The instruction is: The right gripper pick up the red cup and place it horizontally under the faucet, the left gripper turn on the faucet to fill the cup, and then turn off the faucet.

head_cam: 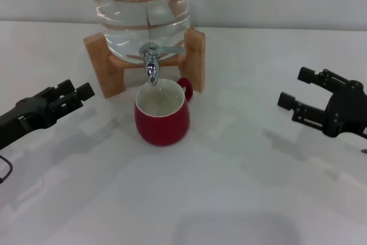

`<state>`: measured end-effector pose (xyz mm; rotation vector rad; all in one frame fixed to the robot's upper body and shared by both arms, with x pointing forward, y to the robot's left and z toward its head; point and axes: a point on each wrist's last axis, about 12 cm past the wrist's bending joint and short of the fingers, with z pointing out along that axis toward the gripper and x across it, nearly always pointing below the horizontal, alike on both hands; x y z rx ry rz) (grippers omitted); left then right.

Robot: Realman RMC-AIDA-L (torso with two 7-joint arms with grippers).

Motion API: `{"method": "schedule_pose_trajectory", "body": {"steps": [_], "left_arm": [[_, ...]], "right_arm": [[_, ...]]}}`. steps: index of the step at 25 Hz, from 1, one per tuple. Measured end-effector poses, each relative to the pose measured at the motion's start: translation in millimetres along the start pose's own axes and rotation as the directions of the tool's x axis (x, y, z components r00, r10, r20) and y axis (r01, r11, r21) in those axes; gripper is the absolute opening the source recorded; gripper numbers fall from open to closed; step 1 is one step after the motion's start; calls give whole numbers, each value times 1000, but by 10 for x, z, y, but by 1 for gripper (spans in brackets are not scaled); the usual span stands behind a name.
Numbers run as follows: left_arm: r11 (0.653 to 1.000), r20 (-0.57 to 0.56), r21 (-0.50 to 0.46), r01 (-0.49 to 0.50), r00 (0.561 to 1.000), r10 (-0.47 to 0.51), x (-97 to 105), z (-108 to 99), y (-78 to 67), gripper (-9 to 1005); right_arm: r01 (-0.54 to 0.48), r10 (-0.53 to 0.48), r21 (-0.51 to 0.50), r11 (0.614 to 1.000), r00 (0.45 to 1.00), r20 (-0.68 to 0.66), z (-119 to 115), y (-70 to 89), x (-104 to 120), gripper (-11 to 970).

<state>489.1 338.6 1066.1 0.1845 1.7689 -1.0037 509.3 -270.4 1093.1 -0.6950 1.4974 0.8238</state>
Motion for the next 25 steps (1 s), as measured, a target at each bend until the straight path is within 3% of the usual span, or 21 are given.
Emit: {"method": "schedule_pose_trajectory", "body": {"steps": [4,13,25], "left_arm": [[1000,0,2,1,1000,-1,5,4,-4,841],[1000,-2,0,13,1000,-13,18,-15,-5,841],[1000,-2,-2,15,1000,-15,19,-25,-2,841]], "right_arm": [[-112,112,68,991,994,6,-27,-82,17,768],[-217,215,112,970,976,31,-56,-113,35,769],[-110,112,38,993,992,-57,18,-32,72,768]]}}
